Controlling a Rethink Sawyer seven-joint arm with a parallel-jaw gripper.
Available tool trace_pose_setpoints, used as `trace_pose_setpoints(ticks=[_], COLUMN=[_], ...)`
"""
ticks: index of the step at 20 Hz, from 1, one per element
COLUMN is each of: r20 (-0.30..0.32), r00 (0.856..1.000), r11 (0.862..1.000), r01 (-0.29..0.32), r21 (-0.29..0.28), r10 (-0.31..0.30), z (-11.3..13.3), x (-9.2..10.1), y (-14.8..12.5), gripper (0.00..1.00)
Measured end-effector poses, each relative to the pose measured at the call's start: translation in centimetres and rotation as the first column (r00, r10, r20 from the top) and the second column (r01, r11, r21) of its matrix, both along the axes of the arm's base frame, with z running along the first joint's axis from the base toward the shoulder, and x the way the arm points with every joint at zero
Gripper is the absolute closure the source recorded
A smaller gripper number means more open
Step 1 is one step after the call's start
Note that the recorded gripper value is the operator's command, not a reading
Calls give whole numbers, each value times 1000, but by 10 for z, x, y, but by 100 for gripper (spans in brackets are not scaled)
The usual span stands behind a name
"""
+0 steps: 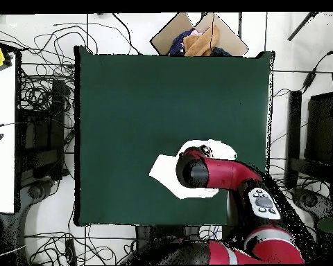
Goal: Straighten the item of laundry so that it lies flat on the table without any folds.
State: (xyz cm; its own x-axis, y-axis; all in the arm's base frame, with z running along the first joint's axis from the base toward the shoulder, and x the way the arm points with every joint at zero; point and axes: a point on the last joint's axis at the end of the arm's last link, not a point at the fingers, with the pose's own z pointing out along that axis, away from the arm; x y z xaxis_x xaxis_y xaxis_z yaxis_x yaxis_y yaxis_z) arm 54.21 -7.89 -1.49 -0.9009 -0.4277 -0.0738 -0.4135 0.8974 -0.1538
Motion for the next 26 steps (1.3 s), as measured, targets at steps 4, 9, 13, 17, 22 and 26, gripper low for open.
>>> trace_pose_setpoints(ticks=[4, 9, 13, 17, 22, 26], r20=[-16, 1, 18, 18, 19, 22], r00=[1000, 1000, 999, 999, 999, 999], r11=[1000, 998, 999, 999, 999, 999], r01=[8, 23, 35, 34, 34, 34], r21=[30, 51, 38, 38, 39, 39], r10=[-8, -23, -36, -35, -35, -35], z=[-28, -42, -40, -40, -41, -41], x=[-15, -23, -20, -19, -19, -19], y=[5, 3, -8, -7, -7, -6], gripper=[100, 0, 0, 0, 0, 0])
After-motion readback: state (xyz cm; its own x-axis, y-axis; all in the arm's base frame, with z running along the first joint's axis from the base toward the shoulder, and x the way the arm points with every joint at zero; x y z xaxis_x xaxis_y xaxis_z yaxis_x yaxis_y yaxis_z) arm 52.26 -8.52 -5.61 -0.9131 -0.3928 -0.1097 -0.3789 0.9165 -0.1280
